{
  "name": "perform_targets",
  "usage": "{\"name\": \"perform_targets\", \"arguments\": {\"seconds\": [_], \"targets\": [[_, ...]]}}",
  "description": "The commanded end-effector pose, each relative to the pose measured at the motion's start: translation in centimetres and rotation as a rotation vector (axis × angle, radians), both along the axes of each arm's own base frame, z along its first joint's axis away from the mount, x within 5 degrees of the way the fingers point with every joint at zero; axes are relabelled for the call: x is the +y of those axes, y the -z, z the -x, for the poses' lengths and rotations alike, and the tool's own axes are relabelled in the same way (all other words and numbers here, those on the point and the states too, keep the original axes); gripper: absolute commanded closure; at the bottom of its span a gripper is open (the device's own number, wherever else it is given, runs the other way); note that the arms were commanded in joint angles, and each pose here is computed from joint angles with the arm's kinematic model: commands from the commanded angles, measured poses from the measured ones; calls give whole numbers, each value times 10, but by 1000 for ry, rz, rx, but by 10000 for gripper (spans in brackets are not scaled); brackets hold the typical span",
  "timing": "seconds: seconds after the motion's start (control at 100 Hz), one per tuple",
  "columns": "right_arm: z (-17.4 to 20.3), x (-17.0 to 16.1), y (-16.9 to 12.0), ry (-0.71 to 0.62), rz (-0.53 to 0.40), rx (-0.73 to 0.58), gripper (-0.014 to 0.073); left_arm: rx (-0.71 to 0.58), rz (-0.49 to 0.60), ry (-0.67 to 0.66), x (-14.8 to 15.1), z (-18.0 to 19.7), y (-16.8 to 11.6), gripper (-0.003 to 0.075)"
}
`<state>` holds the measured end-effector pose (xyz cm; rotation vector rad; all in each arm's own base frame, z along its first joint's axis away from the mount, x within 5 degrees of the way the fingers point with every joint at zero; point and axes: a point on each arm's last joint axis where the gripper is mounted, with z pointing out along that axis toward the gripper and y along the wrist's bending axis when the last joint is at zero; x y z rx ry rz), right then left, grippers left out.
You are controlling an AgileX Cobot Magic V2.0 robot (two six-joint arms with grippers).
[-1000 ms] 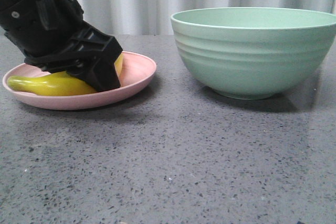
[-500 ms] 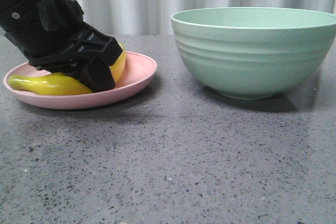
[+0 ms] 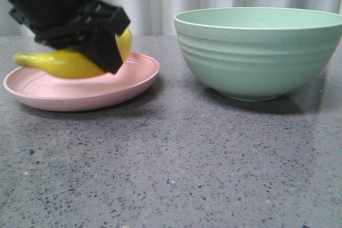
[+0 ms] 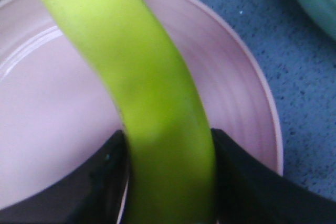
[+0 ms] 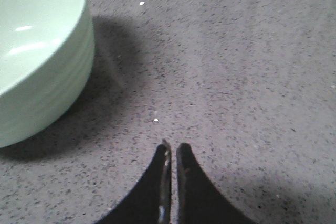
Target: Transfer banana from pink plate to green bowl
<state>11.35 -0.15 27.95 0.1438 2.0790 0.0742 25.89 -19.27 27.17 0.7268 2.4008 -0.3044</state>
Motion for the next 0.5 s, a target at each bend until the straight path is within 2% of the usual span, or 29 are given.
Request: {"name": "perform_targets", "arguments": {"seconds": [0.0,0.12,0.19,0.24,0.38,0.49], "targets": [[-11,2,-27,-29,20,-43,654,-136,115,17,-4,5,-44,449],[-24,8,-46,-70,19,13,597,-188,162,67,-14,19,-67,449],[-32,12,-57,-94,10,37,503,-207,180,100,-20,26,-76,449],[-37,16,-67,-115,-8,40,405,-213,189,122,-25,32,-79,449],[-47,32,-91,-190,-102,25,206,-211,204,196,-41,49,-82,449],[-57,47,-104,-247,-206,25,172,-204,216,256,-54,64,-82,449]]}}
